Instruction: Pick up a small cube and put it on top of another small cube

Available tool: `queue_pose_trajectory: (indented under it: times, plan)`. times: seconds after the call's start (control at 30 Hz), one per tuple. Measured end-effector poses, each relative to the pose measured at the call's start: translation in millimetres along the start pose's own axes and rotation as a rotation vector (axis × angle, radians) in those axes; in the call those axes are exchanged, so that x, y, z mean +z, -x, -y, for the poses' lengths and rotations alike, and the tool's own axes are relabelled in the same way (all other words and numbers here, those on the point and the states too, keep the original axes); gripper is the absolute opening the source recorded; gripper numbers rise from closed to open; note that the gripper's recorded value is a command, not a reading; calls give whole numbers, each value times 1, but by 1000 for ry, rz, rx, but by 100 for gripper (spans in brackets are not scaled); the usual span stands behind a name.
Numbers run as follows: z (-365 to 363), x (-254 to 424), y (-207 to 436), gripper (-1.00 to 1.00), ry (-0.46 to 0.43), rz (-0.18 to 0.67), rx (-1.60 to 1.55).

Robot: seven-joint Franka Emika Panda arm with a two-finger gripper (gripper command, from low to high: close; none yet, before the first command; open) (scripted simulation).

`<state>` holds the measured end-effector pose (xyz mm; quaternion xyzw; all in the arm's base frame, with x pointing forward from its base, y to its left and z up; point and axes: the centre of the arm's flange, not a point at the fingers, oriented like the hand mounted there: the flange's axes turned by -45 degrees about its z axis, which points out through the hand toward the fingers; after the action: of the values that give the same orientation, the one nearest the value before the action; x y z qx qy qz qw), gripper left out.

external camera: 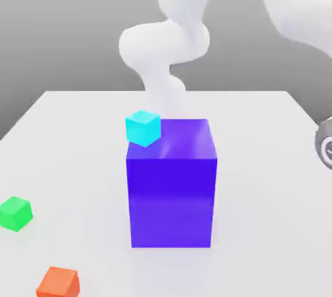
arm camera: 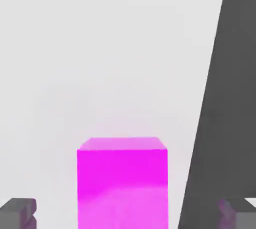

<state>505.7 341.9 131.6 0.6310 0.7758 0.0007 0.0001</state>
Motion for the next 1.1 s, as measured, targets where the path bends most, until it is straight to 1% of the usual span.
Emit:
queue_pose_trajectory:
  times: [0.2, 0.33, 0.37, 0.57, 0.77, 0.93, 1.1]
  plan:
    - [1, 5, 0, -100, -2, 1, -1]
    - [0, -44, 0, -100, -3, 1, -1]
    - [-3, -56, 14, -100, -1, 4, 20]
    - [-12, -82, 168, -100, 17, 37, 256]
    - [25, -98, 314, -100, 20, 56, 503]
    - [94, -108, 429, -100, 15, 57, 738]
    - [209, -112, 536, -100, 5, 36, 1032]
